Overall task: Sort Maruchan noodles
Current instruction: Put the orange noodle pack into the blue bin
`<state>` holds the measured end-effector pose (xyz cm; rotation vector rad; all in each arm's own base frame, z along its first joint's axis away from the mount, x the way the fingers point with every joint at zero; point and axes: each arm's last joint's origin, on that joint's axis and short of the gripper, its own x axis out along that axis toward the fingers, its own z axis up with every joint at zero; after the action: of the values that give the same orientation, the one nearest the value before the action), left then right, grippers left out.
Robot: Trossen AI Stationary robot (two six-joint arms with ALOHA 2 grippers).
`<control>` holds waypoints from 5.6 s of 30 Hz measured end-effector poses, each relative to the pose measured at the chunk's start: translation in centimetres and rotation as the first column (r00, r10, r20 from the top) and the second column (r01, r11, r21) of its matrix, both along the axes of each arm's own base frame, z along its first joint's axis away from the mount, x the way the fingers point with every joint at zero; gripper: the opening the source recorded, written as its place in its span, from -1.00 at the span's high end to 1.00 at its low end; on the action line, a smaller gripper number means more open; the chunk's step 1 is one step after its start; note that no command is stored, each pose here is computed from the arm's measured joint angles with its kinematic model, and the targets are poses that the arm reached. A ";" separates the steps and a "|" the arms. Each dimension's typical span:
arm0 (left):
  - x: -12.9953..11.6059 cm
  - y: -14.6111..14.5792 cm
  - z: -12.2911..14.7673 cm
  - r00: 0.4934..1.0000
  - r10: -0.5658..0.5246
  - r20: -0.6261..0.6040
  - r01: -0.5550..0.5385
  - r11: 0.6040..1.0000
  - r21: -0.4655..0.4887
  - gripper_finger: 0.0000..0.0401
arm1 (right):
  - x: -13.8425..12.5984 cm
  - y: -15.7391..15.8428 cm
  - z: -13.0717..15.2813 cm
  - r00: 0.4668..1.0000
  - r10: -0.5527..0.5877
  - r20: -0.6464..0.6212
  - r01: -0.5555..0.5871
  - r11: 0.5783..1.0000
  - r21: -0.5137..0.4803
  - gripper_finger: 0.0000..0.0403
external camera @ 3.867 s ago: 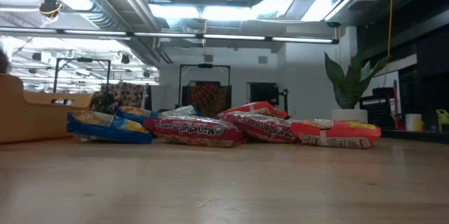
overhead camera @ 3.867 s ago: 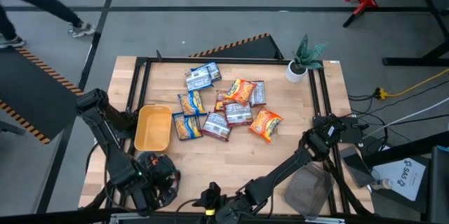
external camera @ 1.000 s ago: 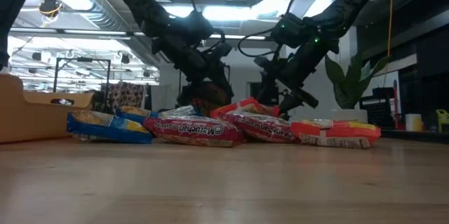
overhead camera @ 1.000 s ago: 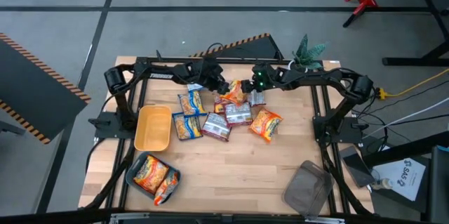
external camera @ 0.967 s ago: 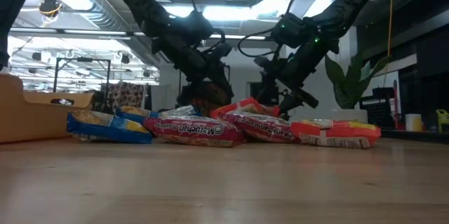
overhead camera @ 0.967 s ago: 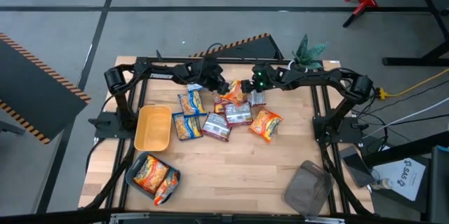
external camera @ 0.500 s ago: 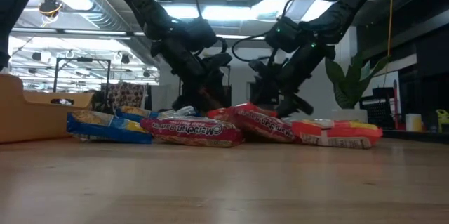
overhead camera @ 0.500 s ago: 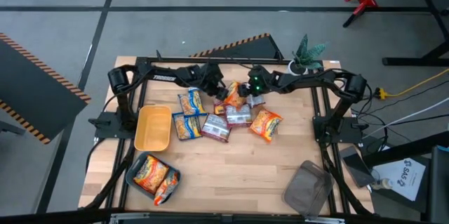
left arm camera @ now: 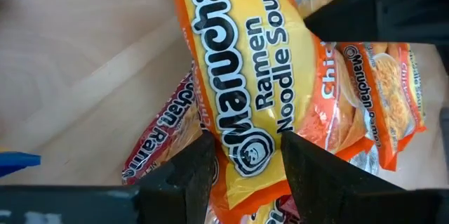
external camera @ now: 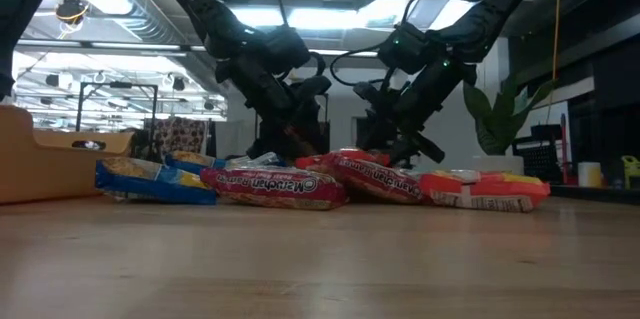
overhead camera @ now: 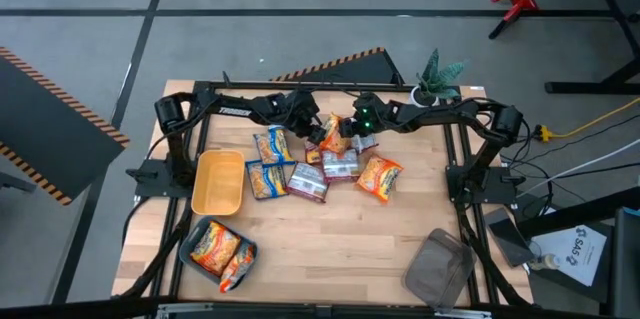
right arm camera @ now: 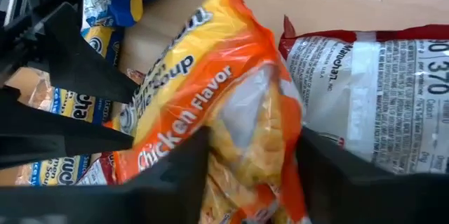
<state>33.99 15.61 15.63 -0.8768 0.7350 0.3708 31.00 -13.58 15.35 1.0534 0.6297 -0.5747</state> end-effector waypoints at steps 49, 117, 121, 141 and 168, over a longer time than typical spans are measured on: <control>-21.8 -13.4 26.7 0.680 0.013 0.733 0.033 0.998 -0.049 0.20 | 18.2 20.6 12.1 0.760 0.483 0.435 -0.382 0.873 -0.301 1.00; -25.9 -14.3 21.3 0.967 0.001 0.255 0.003 1.000 -0.014 0.20 | 25.4 27.7 3.6 0.554 0.775 0.303 -0.638 0.629 -0.444 0.37; -25.2 -14.2 20.1 0.975 -0.030 0.222 0.033 0.999 -0.011 0.20 | 25.2 27.2 4.9 0.536 0.830 0.153 -0.687 0.534 -0.493 0.37; -20.5 -16.2 9.8 0.982 -0.169 0.088 0.180 0.974 -0.135 0.20 | 25.1 27.0 6.9 0.489 0.858 0.158 -0.696 0.493 -0.522 0.37; -18.8 -23.7 6.1 0.949 -0.280 -0.143 0.256 0.952 -0.166 0.61 | 12.7 25.7 21.0 0.637 0.722 -0.272 -0.751 0.501 -0.430 0.37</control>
<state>15.22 -8.06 21.75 -0.8758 1.0327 0.1482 43.72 12.17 36.35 0.1780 0.8500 0.0228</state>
